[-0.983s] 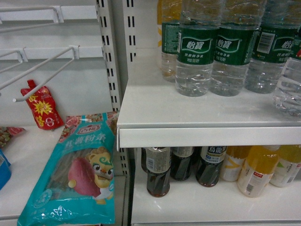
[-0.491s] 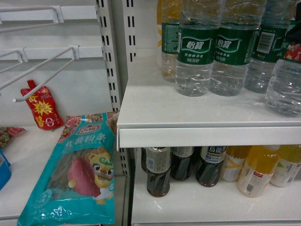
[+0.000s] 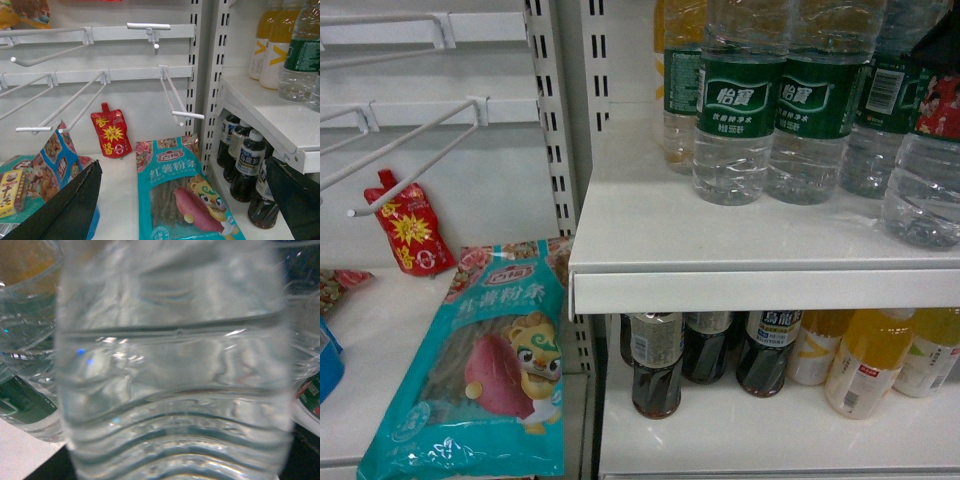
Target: Move water from second to third shelf
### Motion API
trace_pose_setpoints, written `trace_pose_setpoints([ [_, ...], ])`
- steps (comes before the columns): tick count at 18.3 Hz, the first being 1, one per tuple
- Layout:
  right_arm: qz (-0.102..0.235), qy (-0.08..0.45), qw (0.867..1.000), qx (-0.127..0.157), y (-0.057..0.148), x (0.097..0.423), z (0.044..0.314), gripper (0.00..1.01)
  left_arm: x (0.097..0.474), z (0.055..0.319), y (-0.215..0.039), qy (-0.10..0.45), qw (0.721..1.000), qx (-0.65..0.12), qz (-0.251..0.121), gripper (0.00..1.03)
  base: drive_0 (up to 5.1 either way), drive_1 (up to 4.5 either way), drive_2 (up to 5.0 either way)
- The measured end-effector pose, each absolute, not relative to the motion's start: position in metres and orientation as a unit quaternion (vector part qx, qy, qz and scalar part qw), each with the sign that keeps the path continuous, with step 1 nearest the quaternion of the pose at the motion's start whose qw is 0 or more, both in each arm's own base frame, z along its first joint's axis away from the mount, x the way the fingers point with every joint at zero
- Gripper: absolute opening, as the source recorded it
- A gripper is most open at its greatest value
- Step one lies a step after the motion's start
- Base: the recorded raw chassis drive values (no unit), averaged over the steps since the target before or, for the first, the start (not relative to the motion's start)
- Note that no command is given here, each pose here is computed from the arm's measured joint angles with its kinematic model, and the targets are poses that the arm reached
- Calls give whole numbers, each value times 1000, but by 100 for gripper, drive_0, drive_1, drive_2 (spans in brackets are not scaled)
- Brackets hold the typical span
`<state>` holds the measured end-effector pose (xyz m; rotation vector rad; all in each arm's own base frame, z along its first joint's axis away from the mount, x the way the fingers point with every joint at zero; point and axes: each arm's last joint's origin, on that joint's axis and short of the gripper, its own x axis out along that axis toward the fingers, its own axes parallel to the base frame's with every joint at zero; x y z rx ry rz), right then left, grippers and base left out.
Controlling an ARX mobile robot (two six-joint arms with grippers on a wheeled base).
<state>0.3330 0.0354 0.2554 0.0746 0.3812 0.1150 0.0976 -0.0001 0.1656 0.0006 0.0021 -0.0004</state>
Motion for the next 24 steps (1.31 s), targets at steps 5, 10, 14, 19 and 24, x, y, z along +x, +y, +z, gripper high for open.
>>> trace_pose_setpoints([
  [5, 59, 187, 980, 41, 34, 333, 257, 98, 98, 166, 0, 1, 1000, 0, 0, 98, 0, 0, 0],
  [10, 60, 186, 980, 41, 34, 333, 257, 98, 98, 166, 0, 1, 1000, 0, 0, 98, 0, 0, 0],
  [14, 62, 180, 981, 42, 31, 329, 261, 98, 98, 166, 0, 1, 1000, 0, 0, 98, 0, 0, 0],
  [19, 72, 167, 983, 37, 29, 319, 268, 98, 98, 166, 0, 1, 1000, 0, 0, 98, 0, 0, 0],
  [24, 85, 168, 982, 28, 28, 303, 271, 98, 98, 166, 0, 1, 1000, 0, 0, 98, 0, 0, 0],
])
